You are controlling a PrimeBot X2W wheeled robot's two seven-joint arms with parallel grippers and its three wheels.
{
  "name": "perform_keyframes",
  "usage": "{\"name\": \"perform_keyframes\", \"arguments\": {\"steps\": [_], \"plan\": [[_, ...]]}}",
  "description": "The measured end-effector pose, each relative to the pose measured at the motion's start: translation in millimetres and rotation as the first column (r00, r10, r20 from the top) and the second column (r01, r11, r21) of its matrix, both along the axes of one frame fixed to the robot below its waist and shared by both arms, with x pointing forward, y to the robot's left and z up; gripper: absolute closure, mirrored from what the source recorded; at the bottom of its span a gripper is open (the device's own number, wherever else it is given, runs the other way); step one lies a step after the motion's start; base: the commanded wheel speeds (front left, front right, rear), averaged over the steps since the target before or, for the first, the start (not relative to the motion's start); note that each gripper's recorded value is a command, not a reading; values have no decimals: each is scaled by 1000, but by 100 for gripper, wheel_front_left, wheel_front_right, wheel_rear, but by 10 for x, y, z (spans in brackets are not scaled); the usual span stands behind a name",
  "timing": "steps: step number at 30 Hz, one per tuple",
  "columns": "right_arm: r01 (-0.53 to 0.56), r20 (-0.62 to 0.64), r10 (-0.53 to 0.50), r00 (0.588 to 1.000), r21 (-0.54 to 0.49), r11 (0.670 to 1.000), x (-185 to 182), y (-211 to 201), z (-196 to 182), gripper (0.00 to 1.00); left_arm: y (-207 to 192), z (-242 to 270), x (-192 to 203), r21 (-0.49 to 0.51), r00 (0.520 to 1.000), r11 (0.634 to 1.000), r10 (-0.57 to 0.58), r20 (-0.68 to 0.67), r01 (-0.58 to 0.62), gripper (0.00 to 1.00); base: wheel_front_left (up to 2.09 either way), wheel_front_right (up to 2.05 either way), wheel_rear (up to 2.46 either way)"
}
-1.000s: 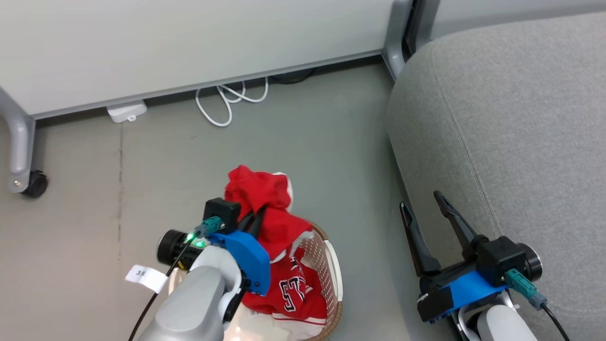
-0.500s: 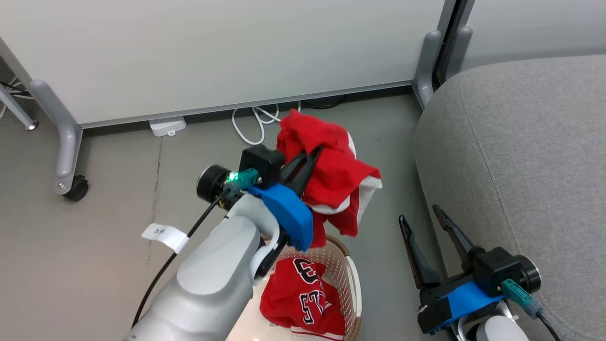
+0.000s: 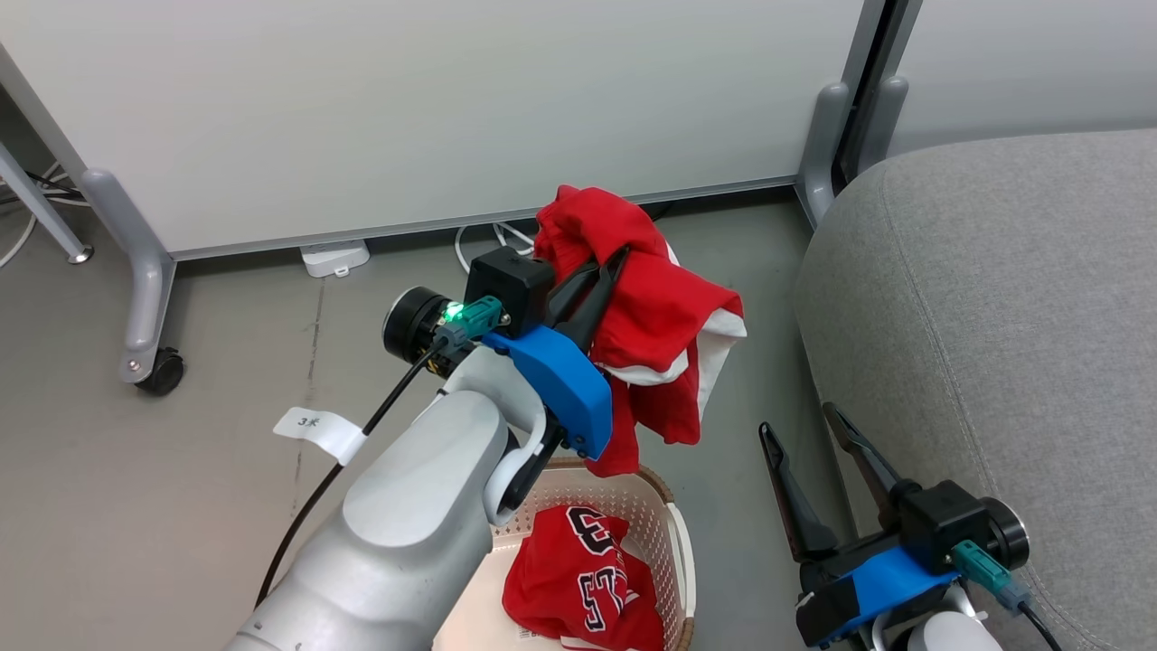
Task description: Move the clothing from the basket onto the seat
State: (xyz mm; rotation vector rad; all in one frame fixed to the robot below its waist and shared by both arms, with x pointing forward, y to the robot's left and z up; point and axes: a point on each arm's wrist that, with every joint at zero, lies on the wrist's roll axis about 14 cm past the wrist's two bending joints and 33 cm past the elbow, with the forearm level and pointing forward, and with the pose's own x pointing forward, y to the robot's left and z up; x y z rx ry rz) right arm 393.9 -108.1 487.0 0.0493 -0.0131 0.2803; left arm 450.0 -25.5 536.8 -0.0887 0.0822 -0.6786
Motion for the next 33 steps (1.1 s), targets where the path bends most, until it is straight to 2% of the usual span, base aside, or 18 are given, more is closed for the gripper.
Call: {"name": "perform_keyframes", "arguments": {"steps": [6,19,32,33], "plan": [[2,0,-2,1000,-32,1000,33,-20,-17,0,-45,-15,-40,1,1000,1000,-14,1,14,100,0,0,0],[-69,-47,62,997,-171,983,428,158,7,0,-141,-57,-174,8,998,998,-58,-10,58,100,0,0,0],[-150,-76,137,988,-205,967,618,384,-4,0,-198,-25,-274,4,996,996,-89,-9,89,100,0,0,0],[-147,-75,135,988,-192,970,624,384,3,69,-198,-19,-275,4,996,996,-89,-7,89,100,0,0,0]]}}
